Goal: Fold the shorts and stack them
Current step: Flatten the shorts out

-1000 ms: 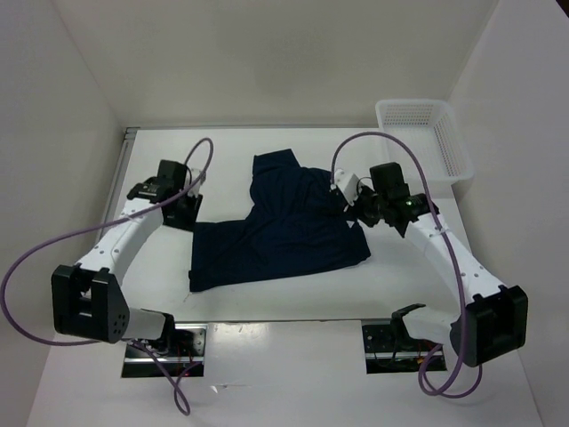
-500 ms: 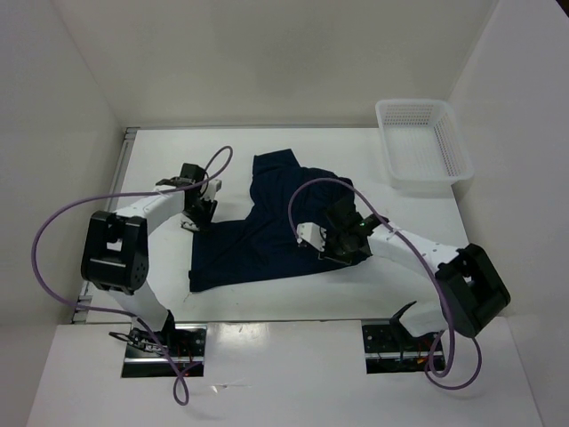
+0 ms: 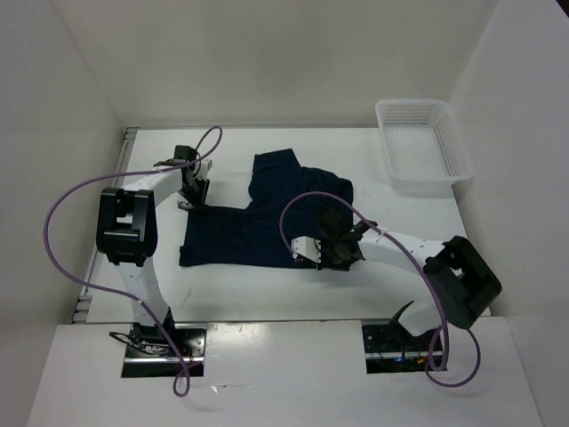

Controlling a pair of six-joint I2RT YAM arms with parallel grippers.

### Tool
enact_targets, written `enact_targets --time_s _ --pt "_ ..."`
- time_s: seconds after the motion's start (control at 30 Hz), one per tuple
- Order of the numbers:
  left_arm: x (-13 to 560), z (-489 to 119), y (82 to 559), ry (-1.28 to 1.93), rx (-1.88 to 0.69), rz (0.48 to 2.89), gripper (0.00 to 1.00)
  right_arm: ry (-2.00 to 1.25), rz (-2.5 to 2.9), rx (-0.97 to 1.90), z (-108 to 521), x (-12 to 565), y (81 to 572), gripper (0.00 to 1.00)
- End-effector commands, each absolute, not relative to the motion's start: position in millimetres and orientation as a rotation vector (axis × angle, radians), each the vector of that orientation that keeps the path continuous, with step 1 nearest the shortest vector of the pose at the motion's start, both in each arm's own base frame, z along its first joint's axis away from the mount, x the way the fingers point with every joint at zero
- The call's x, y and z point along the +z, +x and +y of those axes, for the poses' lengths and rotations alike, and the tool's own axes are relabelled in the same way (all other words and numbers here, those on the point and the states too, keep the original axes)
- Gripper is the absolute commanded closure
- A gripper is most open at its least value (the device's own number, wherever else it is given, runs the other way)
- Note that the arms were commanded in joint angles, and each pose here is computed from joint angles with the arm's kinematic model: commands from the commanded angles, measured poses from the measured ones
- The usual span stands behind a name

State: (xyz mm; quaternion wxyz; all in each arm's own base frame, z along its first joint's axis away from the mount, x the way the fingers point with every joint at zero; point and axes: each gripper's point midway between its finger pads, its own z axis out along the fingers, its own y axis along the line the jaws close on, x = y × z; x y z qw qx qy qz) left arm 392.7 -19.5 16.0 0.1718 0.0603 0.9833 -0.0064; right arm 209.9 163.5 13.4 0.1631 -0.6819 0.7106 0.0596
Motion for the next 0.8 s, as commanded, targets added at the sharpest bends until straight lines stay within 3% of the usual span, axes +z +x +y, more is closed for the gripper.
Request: enact_targets --time_s 0.0,0.2,0.37,0.57,0.77 --pt "2 9 421 0.095 0.073 2.761 0.56 -1.983 1.987 0.133 163 8 213 1.0" --pt "70 -21 421 0.15 -0.13 2.669 0.47 -1.877 1.928 0.162 191 42 238 1.0" --pt "112 -30 368 0.166 -0.208 2.69 0.41 -1.701 1.904 0.264 226 80 258 1.0" --pt "57 -24 291 0.146 -0.189 2.92 0.41 -1.648 1.886 0.283 238 86 268 1.0" --pt "45 -35 300 0.152 -0.288 2.95 0.41 -1.693 1.872 0.228 230 80 270 1.0"
